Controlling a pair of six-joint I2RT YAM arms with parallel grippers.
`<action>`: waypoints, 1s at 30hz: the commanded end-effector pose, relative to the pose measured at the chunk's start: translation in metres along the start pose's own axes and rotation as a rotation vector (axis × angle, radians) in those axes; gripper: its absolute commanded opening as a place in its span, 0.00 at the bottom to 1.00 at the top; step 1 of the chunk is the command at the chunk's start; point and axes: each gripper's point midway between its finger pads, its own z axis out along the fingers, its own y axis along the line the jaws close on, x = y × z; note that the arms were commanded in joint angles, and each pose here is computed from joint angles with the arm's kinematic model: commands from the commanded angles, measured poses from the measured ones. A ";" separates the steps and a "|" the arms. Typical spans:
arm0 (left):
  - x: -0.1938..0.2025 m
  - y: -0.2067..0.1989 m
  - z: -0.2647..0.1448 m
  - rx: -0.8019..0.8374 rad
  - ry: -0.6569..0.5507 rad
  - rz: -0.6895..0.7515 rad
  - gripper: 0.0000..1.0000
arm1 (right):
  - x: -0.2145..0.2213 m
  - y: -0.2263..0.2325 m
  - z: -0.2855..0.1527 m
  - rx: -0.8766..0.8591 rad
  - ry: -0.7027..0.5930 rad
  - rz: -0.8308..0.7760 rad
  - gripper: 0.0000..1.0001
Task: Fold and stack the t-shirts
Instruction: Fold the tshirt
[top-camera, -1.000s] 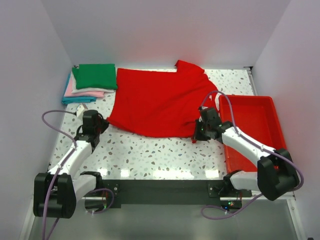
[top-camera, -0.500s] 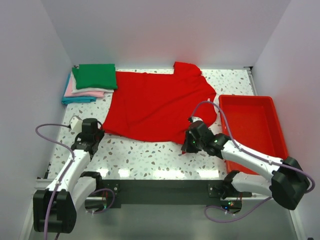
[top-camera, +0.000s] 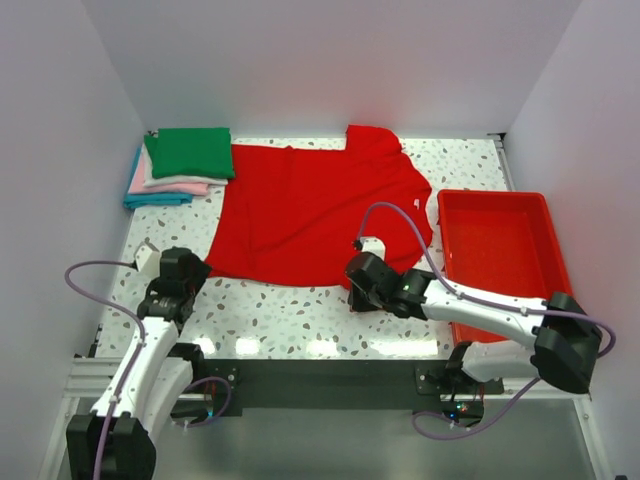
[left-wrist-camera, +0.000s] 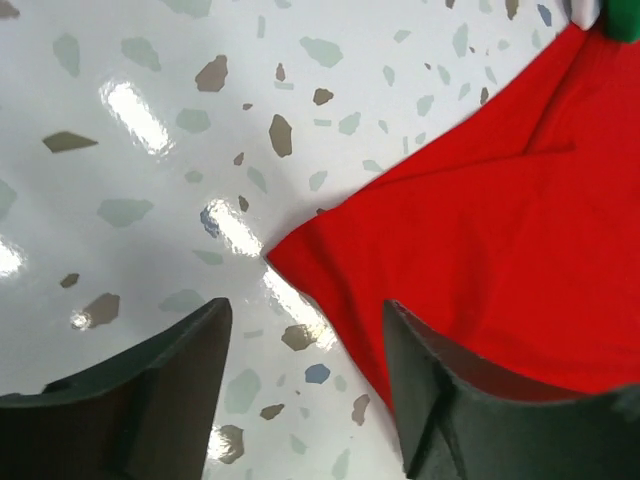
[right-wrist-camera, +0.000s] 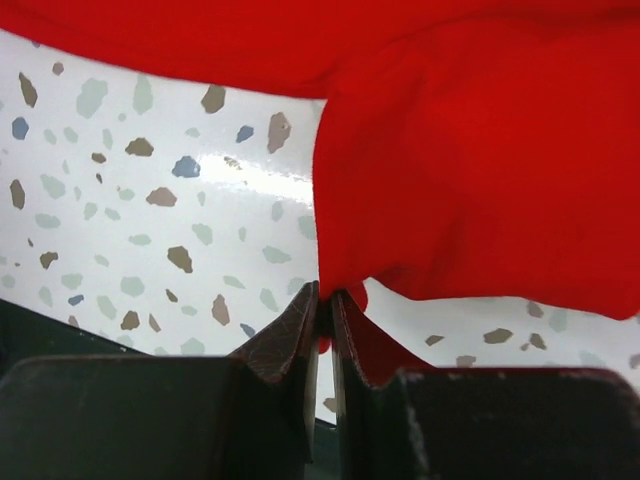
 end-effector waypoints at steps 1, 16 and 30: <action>-0.015 -0.002 -0.008 0.022 -0.060 0.000 0.71 | -0.007 -0.032 -0.014 0.108 -0.085 0.024 0.12; -0.012 -0.032 0.024 -0.105 -0.065 0.229 0.41 | -0.001 -0.051 -0.017 0.119 -0.124 0.012 0.14; 0.003 -0.038 0.036 -0.121 -0.004 0.171 0.43 | 0.006 -0.055 -0.015 0.103 -0.124 0.017 0.14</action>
